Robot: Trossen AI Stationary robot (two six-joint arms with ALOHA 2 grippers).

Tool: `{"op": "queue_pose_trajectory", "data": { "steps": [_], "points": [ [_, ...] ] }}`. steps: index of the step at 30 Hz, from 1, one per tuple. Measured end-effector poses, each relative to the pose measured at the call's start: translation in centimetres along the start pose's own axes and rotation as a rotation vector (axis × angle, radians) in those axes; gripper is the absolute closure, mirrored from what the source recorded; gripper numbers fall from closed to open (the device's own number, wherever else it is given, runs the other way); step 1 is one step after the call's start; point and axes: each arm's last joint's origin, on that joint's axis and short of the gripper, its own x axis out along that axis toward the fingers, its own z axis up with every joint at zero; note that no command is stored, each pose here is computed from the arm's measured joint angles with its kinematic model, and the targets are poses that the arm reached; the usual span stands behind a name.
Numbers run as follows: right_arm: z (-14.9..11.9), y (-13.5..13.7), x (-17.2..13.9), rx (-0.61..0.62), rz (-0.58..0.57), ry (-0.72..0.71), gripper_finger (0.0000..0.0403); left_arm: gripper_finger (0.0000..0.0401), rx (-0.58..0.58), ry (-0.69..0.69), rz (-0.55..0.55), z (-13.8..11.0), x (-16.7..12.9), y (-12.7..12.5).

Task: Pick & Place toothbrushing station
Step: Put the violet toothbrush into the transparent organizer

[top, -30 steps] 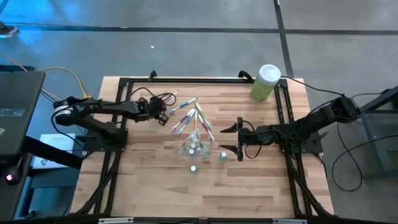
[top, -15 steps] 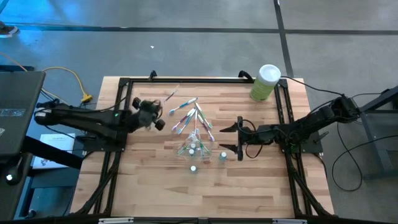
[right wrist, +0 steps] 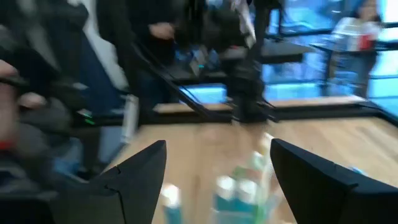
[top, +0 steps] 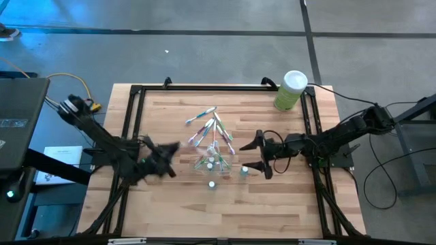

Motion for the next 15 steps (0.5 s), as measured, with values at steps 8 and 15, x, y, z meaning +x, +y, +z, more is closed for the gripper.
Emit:
{"op": "queue_pose_trajectory", "data": {
  "steps": [8,15],
  "points": [
    [0.2,-0.1,0.0,0.152,0.082,-0.004,0.0124,0.0393,0.716,-0.112,-0.082,0.7,2.5,-7.6],
    [-0.1,0.5,0.1,0.259,0.177,0.036,0.0124,0.0392,0.984,-0.262,-0.067,4.5,4.4,-10.1]
  ]
}}
